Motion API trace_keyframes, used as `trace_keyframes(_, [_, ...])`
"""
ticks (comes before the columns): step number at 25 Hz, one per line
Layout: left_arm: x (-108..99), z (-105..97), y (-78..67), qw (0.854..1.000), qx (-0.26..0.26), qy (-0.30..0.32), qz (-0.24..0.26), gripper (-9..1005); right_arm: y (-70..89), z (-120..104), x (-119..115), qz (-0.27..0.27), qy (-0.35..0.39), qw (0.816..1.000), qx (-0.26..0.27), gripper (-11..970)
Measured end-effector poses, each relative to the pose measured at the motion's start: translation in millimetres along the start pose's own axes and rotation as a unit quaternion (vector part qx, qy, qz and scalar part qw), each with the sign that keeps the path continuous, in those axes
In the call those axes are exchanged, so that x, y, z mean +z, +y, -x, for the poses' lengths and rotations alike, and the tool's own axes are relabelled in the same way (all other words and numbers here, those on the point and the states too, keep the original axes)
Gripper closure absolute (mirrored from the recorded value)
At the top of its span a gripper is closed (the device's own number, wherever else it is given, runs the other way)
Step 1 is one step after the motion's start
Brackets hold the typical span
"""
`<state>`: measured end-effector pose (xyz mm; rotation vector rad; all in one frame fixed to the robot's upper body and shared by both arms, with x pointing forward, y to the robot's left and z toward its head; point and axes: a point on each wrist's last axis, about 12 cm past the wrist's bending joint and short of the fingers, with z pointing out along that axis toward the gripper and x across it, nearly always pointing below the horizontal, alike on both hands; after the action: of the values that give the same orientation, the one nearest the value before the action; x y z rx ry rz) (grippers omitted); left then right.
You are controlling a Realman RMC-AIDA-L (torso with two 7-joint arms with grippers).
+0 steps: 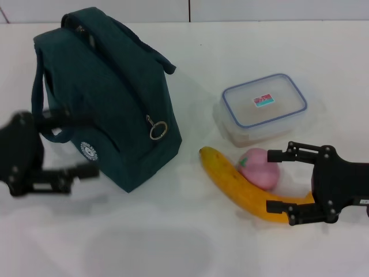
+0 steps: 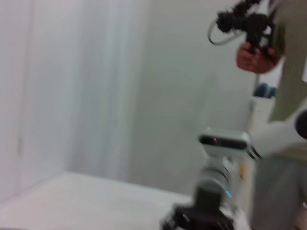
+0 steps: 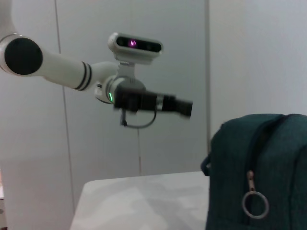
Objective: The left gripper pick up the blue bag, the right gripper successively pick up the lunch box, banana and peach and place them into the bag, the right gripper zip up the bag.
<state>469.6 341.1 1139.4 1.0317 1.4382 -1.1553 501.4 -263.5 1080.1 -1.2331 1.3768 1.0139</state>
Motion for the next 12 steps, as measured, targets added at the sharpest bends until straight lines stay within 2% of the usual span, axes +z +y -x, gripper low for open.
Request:
trace_keyframes(5, [-17,19,15.0,0.994,-0.038,-0.064,0.081,113,-1.8,-2,-3,-0.02,-0.001,1.0,0.004,112])
trace_keyframes(7, [-22,26,25.1,0.988,-0.069,-0.08,0.116,117,-3.3,-3,-3,-0.031,-0.001,0.999,0.005,113])
trace_keyframes(12, [-28,43,53.4,0.969,-0.143,-0.056,0.196,128,-6.1,-6,-8,-0.063,-0.004,0.998,0.009,115])
